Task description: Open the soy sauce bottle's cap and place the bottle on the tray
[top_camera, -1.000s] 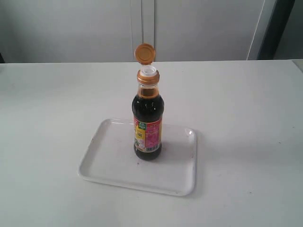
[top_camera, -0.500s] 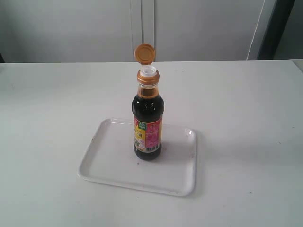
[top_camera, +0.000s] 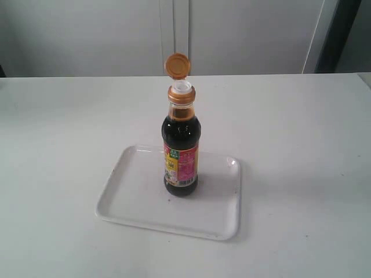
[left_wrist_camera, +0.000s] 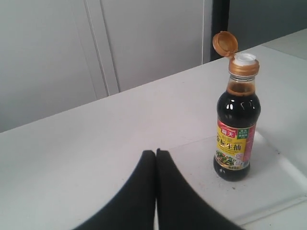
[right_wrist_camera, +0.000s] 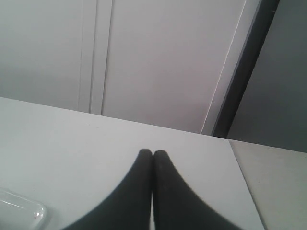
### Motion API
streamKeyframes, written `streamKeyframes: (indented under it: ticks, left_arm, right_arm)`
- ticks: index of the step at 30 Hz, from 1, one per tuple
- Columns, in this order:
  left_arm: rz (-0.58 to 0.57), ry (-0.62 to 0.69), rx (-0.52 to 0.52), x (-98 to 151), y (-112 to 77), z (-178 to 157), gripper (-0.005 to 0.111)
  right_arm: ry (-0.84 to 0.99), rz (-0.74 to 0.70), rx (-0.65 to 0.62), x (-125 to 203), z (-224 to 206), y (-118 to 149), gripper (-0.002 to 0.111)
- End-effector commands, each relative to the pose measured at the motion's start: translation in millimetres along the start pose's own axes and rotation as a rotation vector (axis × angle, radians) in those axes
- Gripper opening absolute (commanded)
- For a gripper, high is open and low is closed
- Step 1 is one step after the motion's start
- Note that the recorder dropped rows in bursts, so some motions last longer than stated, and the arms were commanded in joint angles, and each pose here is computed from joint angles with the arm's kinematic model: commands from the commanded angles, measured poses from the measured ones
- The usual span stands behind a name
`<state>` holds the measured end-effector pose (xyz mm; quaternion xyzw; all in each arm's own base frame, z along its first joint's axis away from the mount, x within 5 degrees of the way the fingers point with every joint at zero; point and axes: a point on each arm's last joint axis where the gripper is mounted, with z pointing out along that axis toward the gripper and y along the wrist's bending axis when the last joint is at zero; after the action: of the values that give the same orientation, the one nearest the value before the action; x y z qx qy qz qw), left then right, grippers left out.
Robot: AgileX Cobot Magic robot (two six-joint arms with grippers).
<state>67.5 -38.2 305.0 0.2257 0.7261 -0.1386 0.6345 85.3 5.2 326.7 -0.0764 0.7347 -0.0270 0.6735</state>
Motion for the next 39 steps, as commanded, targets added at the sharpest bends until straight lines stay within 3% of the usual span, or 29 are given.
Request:
streamKeyframes:
  ticks: [1, 7, 20, 39]
  left_arm:
    - [0.013, 0.002, 0.006, 2.4, -0.8, -0.7, 0.000]
    - [0.075, -0.026, -0.001, 13.4, -1.5, 3.2, 0.000]
    - [-0.028, 0.076, -0.181, 55.4, 10.4, 10.9, 0.000]
    - [-0.109, 0.101, -0.364, 102.7, 11.4, -7.9, 0.000]
  right_arm:
    - [-0.006, 0.018, 0.003, 0.9, -0.5, -0.1, 0.000]
    - [-0.006, 0.021, 0.003, 0.9, -0.5, -0.1, 0.000]
    - [-0.006, 0.021, 0.003, 0.9, -0.5, -0.1, 0.000]
    - [-0.006, 0.021, 0.003, 0.9, -0.5, -0.1, 0.000]
